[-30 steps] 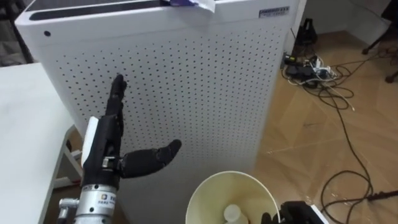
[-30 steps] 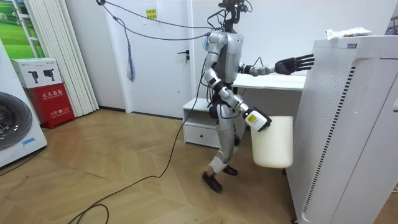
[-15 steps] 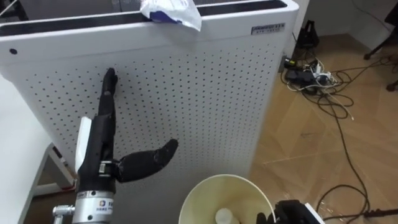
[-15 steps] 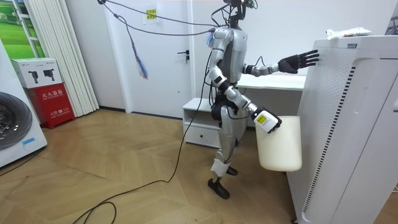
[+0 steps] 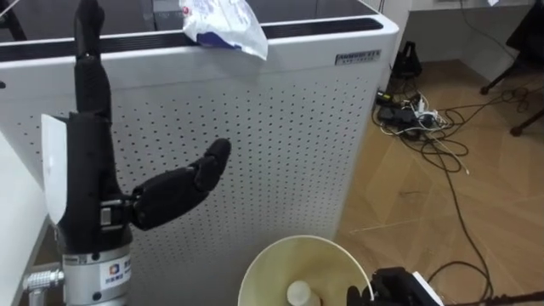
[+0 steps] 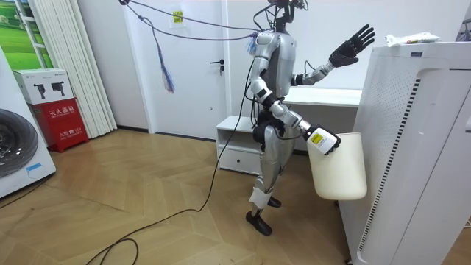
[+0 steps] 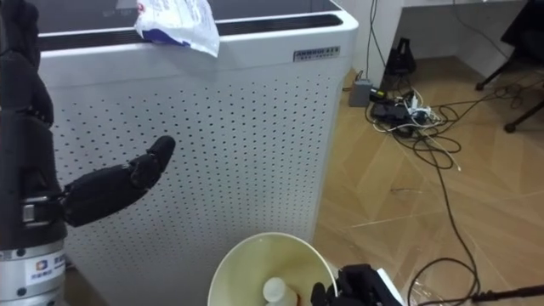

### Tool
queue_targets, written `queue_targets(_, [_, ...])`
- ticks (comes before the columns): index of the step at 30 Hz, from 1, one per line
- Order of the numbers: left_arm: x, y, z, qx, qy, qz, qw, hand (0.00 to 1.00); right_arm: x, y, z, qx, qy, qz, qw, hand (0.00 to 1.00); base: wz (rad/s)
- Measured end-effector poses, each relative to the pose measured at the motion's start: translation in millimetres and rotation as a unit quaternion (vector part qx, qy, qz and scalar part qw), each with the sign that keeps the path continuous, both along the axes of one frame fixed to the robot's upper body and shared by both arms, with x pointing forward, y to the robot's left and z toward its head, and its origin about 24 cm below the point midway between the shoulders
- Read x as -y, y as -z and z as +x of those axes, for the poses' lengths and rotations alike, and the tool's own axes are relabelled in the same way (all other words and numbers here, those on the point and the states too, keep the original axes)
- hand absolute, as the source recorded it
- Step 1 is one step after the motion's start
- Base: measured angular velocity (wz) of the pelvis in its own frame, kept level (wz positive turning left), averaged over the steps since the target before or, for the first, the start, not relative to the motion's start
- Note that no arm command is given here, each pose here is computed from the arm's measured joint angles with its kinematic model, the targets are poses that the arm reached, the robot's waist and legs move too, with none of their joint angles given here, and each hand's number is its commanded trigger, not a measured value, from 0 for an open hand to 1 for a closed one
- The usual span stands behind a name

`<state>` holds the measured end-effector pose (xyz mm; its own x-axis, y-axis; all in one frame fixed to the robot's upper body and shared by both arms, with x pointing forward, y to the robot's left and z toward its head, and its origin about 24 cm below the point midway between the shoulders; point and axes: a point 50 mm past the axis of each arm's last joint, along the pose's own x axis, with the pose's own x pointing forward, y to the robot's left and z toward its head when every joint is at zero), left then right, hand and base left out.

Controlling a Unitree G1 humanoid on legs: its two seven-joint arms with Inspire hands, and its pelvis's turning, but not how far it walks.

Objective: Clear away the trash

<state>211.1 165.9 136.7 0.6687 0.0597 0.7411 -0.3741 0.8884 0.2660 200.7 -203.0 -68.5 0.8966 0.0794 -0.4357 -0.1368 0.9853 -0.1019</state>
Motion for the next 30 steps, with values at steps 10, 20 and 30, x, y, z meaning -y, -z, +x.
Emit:
queue_targets(10, [2.3,-5,0,0.031,-0.013,0.039,0.999,0.0,-2,-4,2,0.011,-0.013,0.002,1.0,1.0,0.01])
queue_targets(20, [-7.2,-34,12,0.092,-0.025,0.073,0.993,0.0,-4,-9,5,0.021,-0.033,-0.009,0.999,1.0,0.0])
queue_targets(30, [-18.6,-53,26,0.107,-0.083,0.126,0.983,0.0,-2,-7,3,0.007,-0.066,-0.045,0.997,1.0,0.01])
